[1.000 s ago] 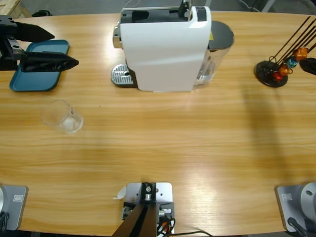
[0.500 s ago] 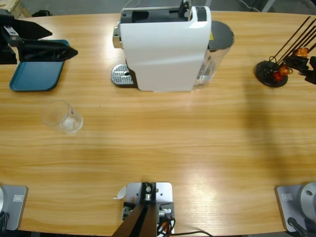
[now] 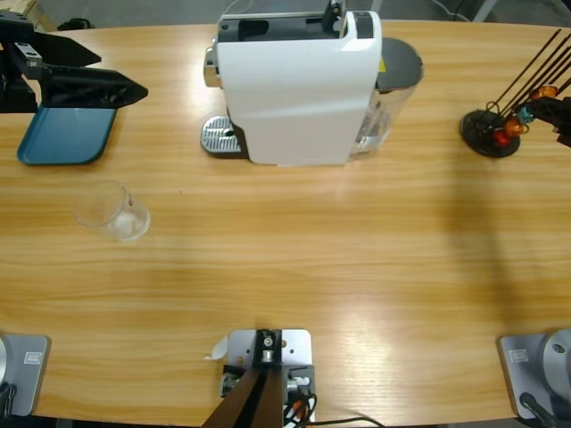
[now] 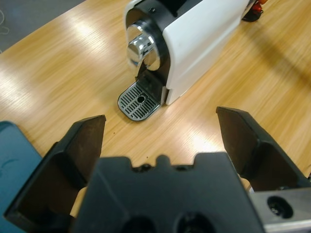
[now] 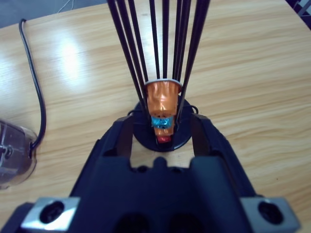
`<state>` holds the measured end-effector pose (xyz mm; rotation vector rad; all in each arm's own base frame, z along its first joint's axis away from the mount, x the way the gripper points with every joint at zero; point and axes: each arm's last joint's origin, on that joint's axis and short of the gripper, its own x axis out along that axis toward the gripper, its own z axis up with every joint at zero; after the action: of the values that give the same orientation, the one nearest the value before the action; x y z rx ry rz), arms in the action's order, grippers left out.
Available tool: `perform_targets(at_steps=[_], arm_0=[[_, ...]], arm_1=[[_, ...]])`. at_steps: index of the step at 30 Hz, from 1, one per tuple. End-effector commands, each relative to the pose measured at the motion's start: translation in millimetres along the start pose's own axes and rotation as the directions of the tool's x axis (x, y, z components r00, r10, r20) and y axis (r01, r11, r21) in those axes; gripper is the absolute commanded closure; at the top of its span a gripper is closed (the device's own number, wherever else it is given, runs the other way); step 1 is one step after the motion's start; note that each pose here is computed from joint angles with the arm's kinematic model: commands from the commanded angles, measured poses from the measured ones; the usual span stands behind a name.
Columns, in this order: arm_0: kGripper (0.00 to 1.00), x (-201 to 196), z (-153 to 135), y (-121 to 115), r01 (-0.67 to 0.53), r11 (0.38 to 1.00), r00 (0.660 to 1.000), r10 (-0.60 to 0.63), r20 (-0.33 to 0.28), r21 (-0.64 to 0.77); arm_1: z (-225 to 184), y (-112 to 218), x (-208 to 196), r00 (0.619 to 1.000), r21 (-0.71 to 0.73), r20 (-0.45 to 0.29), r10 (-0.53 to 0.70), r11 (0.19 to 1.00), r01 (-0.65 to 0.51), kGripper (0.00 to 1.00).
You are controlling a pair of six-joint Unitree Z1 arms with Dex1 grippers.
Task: Pour coffee
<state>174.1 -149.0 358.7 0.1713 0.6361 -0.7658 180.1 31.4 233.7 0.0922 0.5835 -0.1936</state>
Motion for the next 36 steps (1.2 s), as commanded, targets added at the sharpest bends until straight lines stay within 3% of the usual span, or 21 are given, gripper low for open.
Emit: perform_targets(at_steps=[1, 6, 8, 12, 14, 22, 25, 28, 31, 36], arm_0=[[0.009, 16.8, 0.3, -6.1, 0.019, 1.0, 0.998, -0.018, -0.052, 0.006], [0.009, 19.0, 0.0, -7.0, 0.022, 1.0, 0.998, -0.021, -0.059, 0.008], [0.012, 18.2, -0.9, -7.1, 0.022, 1.0, 0.998, -0.022, -0.061, 0.008], [0.011, 19.0, -0.9, -7.0, 0.022, 1.0, 0.998, -0.021, -0.063, 0.008], [0.012, 19.5, -0.4, -7.0, 0.022, 1.0, 0.998, -0.021, -0.063, 0.008], [0.011, 21.8, -2.4, -6.8, 0.023, 1.0, 0.997, -0.023, -0.074, 0.005], [0.013, 21.9, -3.0, -6.8, 0.023, 1.0, 0.997, -0.023, -0.076, 0.005], [0.013, 22.5, -3.4, -6.7, 0.023, 1.0, 0.997, -0.022, -0.078, 0.005], [0.012, 22.4, -3.1, -6.8, 0.024, 1.0, 0.997, -0.024, -0.077, 0.005], [0.013, 22.5, -3.4, -6.8, 0.024, 1.0, 0.997, -0.024, -0.078, 0.002]], arm_1=[[-12.0, -1.9, 14.5, 0.998, -0.028, -0.051, -0.035, 0.999, 0.033, 0.493], [-11.6, -3.4, 14.9, 0.998, -0.029, -0.043, -0.043, 0.999, 0.042, 0.501], [-11.8, -4.0, 14.1, 0.998, -0.037, -0.034, -0.043, 0.998, 0.042, 0.614], [-12.2, -4.1, 14.9, 0.998, -0.044, -0.034, -0.045, 0.998, 0.043, 0.643], [-12.3, -3.9, 15.5, 0.998, -0.052, -0.033, -0.044, 0.998, 0.043, 0.731], [-11.6, -4.0, 17.2, 0.998, -0.052, -0.029, -0.049, 0.998, 0.048, 0.741], [-11.1, -4.8, 17.4, 0.998, -0.057, -0.025, -0.056, 0.997, 0.054, 0.86], [-11.0, -5.0, 17.9, 0.998, -0.057, -0.025, -0.057, 0.997, 0.056, 0.867], [-11.1, -5.7, 18.2, 0.998, -0.058, -0.023, -0.065, 0.996, 0.063, 0.995], [-10.9, -6.2, 17.9, 0.998, -0.056, -0.018, -0.067, 0.996, 0.066, 1.0]])
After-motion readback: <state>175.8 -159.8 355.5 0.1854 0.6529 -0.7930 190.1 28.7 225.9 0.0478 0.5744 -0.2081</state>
